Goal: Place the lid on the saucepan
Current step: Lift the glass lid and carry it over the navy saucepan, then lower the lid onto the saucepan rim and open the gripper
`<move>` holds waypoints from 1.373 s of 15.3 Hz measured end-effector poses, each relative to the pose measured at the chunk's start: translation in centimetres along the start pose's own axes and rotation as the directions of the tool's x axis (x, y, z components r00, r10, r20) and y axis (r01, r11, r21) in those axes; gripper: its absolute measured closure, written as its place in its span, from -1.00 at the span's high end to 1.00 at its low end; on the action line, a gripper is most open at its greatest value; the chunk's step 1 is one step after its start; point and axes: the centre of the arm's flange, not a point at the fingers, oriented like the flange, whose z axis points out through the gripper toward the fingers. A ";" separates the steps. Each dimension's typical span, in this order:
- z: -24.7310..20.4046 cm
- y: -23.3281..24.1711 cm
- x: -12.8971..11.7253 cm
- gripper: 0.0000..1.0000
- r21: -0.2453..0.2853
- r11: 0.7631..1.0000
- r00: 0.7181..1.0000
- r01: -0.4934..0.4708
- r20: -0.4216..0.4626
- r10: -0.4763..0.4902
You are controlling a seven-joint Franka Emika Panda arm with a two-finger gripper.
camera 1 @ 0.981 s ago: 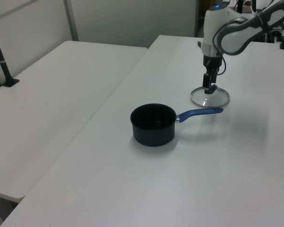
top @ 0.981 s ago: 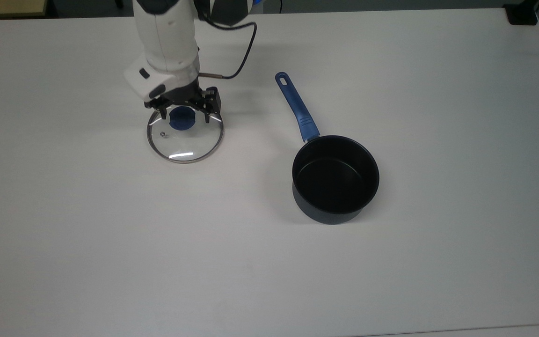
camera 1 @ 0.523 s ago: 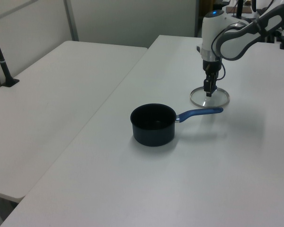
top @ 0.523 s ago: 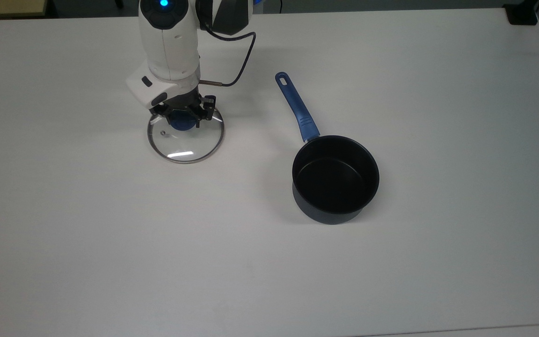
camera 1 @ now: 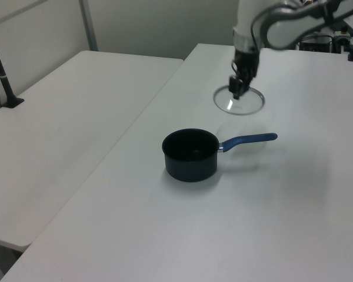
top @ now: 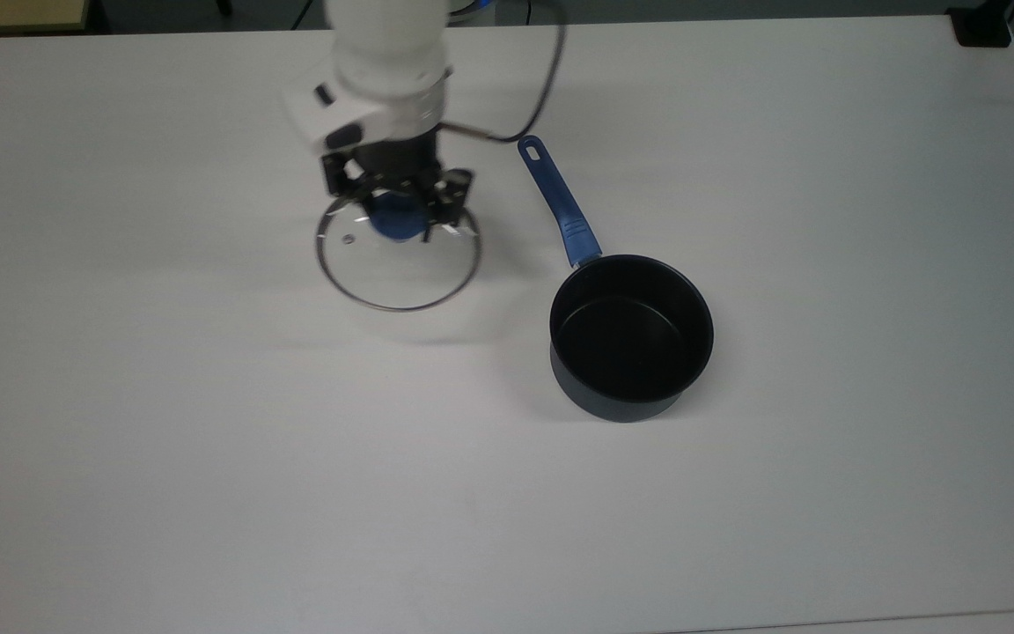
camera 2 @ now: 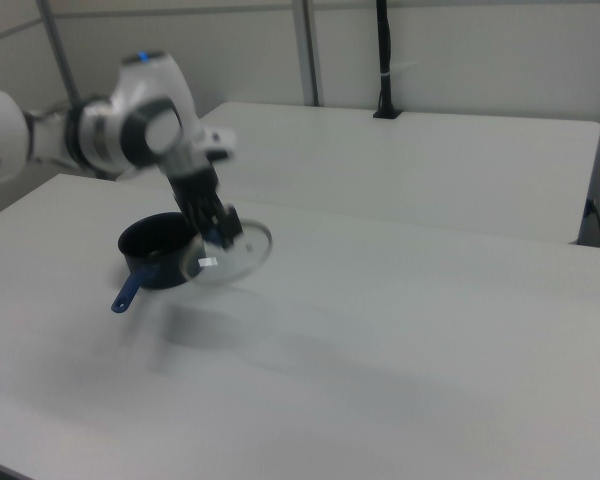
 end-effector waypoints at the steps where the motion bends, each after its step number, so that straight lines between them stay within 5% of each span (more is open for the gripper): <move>1: -3.5 -2.2 0.7 0.14 0.025 0.999 0.999 -0.038 -0.031 0.039; 5: -5.8 -8.4 1.5 0.13 0.093 0.984 0.986 -0.153 -0.055 0.159; 11: 0.8 -18.7 0.4 0.13 0.102 0.972 0.977 -0.212 0.035 0.209; 21: 3.7 -21.1 0.3 0.11 0.091 0.956 0.959 -0.279 0.069 0.274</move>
